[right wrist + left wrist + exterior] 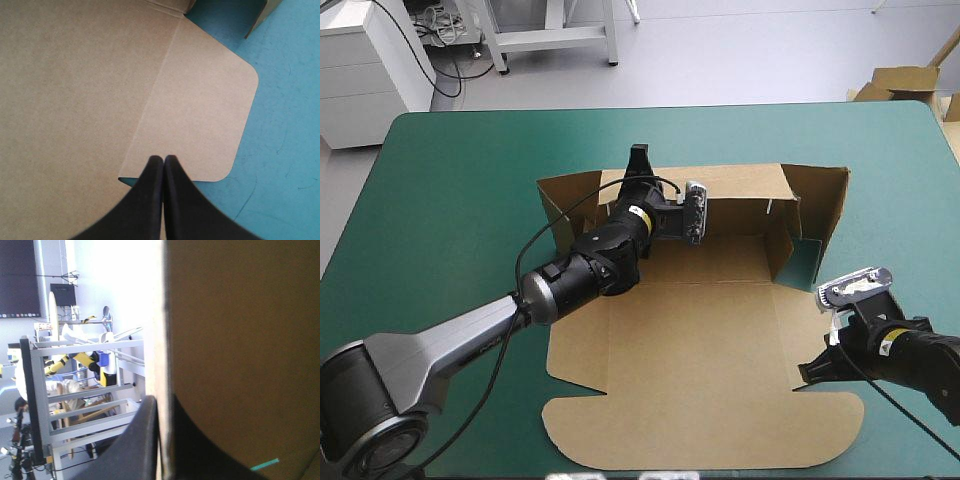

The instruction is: Fold the box

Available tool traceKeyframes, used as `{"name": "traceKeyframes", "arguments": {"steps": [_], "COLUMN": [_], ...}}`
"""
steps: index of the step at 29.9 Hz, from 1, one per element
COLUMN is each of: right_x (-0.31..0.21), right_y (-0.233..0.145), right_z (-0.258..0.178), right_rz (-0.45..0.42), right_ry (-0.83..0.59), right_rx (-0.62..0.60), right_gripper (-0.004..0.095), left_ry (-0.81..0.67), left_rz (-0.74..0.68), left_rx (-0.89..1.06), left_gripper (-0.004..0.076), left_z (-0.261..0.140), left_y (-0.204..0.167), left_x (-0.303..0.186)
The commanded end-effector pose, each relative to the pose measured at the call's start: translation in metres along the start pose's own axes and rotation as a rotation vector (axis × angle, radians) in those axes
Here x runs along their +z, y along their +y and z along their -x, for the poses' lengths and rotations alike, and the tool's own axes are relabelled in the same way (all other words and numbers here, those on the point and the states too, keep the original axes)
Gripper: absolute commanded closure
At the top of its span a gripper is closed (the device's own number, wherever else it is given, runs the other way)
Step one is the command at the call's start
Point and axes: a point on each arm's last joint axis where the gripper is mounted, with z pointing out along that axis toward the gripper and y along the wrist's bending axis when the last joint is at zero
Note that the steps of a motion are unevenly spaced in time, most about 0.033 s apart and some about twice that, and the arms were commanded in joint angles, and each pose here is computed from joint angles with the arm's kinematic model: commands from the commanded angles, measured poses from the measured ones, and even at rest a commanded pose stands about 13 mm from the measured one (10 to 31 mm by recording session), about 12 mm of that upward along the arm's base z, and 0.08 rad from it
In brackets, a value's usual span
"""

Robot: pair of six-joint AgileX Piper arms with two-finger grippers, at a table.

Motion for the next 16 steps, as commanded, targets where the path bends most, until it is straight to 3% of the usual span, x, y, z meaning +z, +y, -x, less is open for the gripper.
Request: {"name": "traceKeyframes", "arguments": {"steps": [1, 9, 16], "right_x": [-0.007, -0.007, -0.008], "right_y": [-0.002, -0.002, -0.004], "right_z": [0.008, 0.009, 0.016], "right_rz": [-0.011, -0.020, -0.038], "right_ry": [-0.063, -0.074, -0.156], "right_rx": [0.007, 0.003, -0.003], "right_gripper": [0.0929, 0.0929, 0.0929], "left_ry": [-0.039, 0.070, 0.076], "left_rz": [0.066, 0.229, 0.201], "left_rx": [0.022, -0.013, 0.023], "left_gripper": [0.0732, 0.0732, 0.0732], "left_z": [0.003, -0.016, -0.021], "left_y": [0.005, -0.017, -0.034], "left_x": [-0.015, -0.007, -0.004]}}
